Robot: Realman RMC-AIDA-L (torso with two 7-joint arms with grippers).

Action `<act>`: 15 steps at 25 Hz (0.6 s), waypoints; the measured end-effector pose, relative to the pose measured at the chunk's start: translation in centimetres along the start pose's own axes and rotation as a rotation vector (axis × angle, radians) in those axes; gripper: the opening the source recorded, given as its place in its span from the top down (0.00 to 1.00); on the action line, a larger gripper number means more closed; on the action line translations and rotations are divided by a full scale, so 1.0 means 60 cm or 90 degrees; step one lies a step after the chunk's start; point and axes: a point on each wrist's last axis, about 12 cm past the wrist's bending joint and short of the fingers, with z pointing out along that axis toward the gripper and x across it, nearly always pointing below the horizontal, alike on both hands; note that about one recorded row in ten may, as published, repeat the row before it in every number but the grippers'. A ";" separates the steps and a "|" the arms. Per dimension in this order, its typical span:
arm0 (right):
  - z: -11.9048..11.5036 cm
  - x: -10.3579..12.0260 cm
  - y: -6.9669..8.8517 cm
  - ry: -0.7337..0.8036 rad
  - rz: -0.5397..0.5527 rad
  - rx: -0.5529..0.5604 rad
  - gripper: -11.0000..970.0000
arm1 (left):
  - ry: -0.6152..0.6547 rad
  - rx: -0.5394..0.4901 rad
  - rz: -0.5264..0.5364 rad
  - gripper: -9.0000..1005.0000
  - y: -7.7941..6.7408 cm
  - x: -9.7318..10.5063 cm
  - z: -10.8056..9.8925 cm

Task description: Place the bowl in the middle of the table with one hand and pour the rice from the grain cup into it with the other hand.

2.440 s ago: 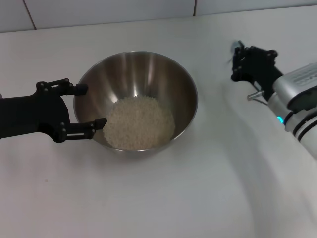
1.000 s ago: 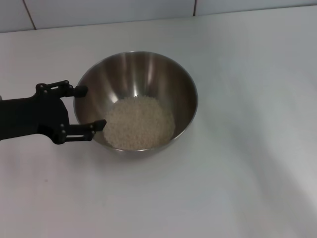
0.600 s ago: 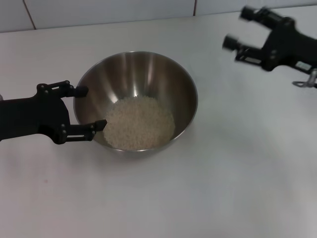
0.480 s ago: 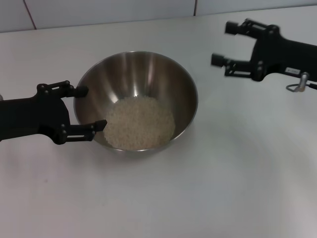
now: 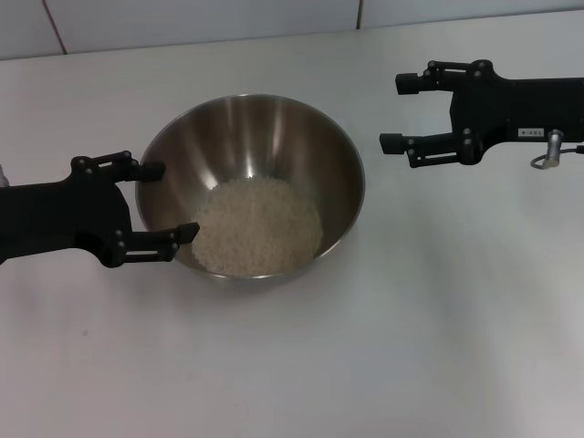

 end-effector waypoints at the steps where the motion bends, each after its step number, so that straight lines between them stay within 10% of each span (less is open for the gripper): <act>1: -0.002 0.000 0.000 -0.001 -0.002 0.002 0.15 | 0.000 0.000 0.000 0.16 0.000 0.000 0.000; 15: -0.006 0.003 0.005 -0.005 -0.001 0.003 0.16 | -0.003 0.001 0.003 0.16 0.001 -0.004 0.002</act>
